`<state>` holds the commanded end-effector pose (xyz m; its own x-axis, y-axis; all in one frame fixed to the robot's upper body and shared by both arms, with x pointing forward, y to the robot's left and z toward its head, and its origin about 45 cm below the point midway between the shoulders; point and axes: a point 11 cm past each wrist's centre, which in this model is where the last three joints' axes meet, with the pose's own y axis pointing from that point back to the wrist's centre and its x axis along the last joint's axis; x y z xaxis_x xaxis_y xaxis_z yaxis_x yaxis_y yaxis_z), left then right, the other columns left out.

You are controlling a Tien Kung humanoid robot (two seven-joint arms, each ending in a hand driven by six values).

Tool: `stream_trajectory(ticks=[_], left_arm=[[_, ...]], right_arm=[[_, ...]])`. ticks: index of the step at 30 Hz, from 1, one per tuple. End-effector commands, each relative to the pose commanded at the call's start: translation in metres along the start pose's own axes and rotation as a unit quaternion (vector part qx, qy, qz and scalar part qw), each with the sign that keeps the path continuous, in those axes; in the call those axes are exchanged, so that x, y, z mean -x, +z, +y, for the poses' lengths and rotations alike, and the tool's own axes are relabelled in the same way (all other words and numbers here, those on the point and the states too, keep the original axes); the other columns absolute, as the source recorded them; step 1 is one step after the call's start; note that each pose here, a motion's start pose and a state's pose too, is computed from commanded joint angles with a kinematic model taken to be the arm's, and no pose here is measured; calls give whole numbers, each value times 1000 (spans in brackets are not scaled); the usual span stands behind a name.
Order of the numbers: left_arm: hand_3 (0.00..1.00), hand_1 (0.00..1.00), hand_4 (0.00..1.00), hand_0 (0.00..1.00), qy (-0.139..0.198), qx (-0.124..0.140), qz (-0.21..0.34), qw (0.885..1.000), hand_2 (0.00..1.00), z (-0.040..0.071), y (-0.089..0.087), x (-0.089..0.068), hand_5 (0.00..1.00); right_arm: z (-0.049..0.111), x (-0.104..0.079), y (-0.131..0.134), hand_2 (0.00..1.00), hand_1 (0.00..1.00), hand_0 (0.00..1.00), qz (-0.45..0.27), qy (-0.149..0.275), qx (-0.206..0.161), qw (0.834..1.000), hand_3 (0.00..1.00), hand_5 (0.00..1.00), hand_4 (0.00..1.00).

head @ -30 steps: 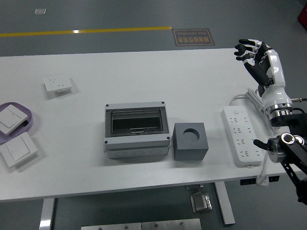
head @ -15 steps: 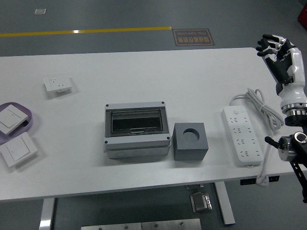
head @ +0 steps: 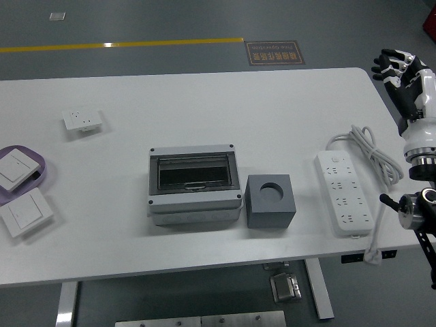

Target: Pick up the cylinder from the cube,place it in the box,flap close box

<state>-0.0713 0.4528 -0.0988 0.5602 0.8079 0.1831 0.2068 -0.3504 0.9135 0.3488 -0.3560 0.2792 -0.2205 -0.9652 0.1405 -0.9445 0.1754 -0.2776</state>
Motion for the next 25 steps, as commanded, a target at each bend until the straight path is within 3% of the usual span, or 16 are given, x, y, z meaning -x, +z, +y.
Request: stream_trajectory(ticks=[25], left_arm=[[651, 635, 711, 651, -3, -4, 0, 1000, 578, 0, -2, 3, 311]], right_arm=[[-1, -1, 1, 606, 598, 617, 3, 1, 0, 1000, 629, 485, 752]])
